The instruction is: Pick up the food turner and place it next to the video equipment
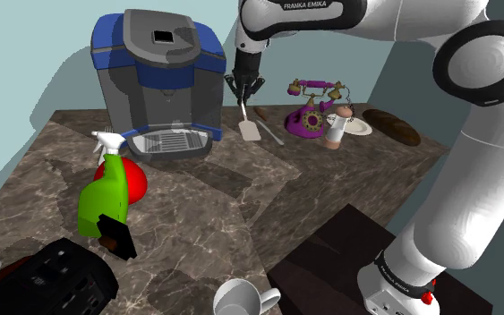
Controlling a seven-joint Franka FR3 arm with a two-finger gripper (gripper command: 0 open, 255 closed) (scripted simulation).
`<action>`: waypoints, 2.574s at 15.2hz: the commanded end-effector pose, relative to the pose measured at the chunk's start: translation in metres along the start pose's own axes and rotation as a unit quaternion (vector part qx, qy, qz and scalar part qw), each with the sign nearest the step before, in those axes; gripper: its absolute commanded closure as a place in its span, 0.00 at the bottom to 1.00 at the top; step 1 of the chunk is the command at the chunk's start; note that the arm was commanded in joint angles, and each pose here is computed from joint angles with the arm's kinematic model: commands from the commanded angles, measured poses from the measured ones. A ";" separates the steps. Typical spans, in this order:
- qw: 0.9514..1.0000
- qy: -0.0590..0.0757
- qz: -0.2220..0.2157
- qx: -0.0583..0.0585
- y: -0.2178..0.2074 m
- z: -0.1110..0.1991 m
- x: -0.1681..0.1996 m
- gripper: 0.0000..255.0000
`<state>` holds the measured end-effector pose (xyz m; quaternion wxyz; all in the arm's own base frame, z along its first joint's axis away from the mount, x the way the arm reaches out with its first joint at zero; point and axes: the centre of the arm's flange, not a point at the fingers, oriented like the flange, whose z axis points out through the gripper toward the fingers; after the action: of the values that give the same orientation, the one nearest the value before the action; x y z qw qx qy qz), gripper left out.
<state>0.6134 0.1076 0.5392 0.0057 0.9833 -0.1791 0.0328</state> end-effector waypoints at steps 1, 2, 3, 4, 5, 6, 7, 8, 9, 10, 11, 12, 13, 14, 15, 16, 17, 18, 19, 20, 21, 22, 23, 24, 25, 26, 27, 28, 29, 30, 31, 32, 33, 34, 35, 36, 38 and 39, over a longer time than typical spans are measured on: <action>1.000 0.000 0.000 0.000 0.000 -0.011 0.000 1.00; 1.000 0.000 0.000 0.000 0.000 -0.016 0.000 1.00; 1.000 0.000 0.000 0.000 0.000 -0.017 0.000 1.00; 1.000 0.000 0.000 0.000 -0.006 -0.018 -0.011 1.00; 1.000 0.000 0.000 0.000 -0.013 -0.019 -0.023 1.00; 1.000 0.000 0.000 0.000 -0.019 -0.020 -0.034 1.00; 1.000 0.000 0.000 0.000 -0.026 -0.020 -0.046 1.00; 1.000 0.000 0.000 0.000 -0.032 -0.021 -0.057 1.00; 1.000 0.000 0.000 0.000 -0.038 -0.022 -0.069 1.00; 1.000 0.000 0.000 0.000 -0.045 -0.023 -0.080 1.00; 1.000 0.000 0.000 0.000 -0.051 -0.024 -0.092 1.00; 1.000 0.000 0.000 0.000 -0.058 -0.024 -0.103 1.00; 1.000 0.000 0.000 0.000 -0.064 -0.025 -0.115 1.00; 1.000 0.000 0.000 0.000 -0.070 -0.026 -0.126 1.00; 1.000 0.000 0.000 0.000 -0.077 -0.027 -0.138 1.00; 1.000 0.000 0.000 0.000 -0.083 -0.027 -0.149 1.00; 1.000 0.000 0.000 0.000 -0.089 -0.028 -0.161 1.00; 1.000 0.000 0.000 0.000 -0.096 -0.029 -0.173 1.00; 1.000 0.000 0.000 0.000 -0.102 -0.030 -0.184 1.00; 1.000 0.000 0.000 0.000 -0.109 -0.031 -0.196 1.00; 1.000 0.000 0.000 0.000 -0.115 -0.031 -0.207 1.00; 1.000 0.000 0.000 0.000 -0.121 -0.032 -0.219 1.00; 1.000 0.000 0.000 0.000 -0.128 -0.033 -0.230 1.00; 1.000 0.000 0.000 0.000 -0.134 -0.034 -0.242 1.00; 1.000 0.000 0.000 0.000 -0.141 -0.034 -0.253 1.00; 1.000 0.000 0.000 0.000 -0.147 -0.035 -0.265 1.00; 1.000 0.000 0.000 0.000 -0.153 -0.036 -0.276 1.00; 1.000 0.000 0.000 0.000 -0.160 -0.037 -0.288 1.00; 1.000 0.000 0.000 0.000 -0.166 -0.038 -0.299 1.00; 1.000 0.000 0.000 0.000 -0.172 -0.038 -0.311 1.00; 1.000 0.000 0.000 0.000 -0.179 -0.039 -0.322 1.00; 1.000 0.000 0.000 0.000 -0.185 -0.040 -0.334 1.00; 1.000 0.000 0.000 0.000 -0.190 -0.041 -0.343 1.00; 1.000 0.000 0.000 0.000 -0.190 -0.035 -0.344 1.00; 1.000 0.000 0.000 0.000 -0.190 -0.030 -0.344 1.00; 1.000 0.000 0.000 0.000 -0.190 -0.025 -0.344 1.00; 1.000 0.000 0.000 0.000 -0.190 -0.014 -0.345 1.00; 1.000 0.000 0.000 0.000 -0.190 -0.009 -0.345 1.00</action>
<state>0.3577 0.4083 0.5311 0.0059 0.9833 -0.1790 0.0326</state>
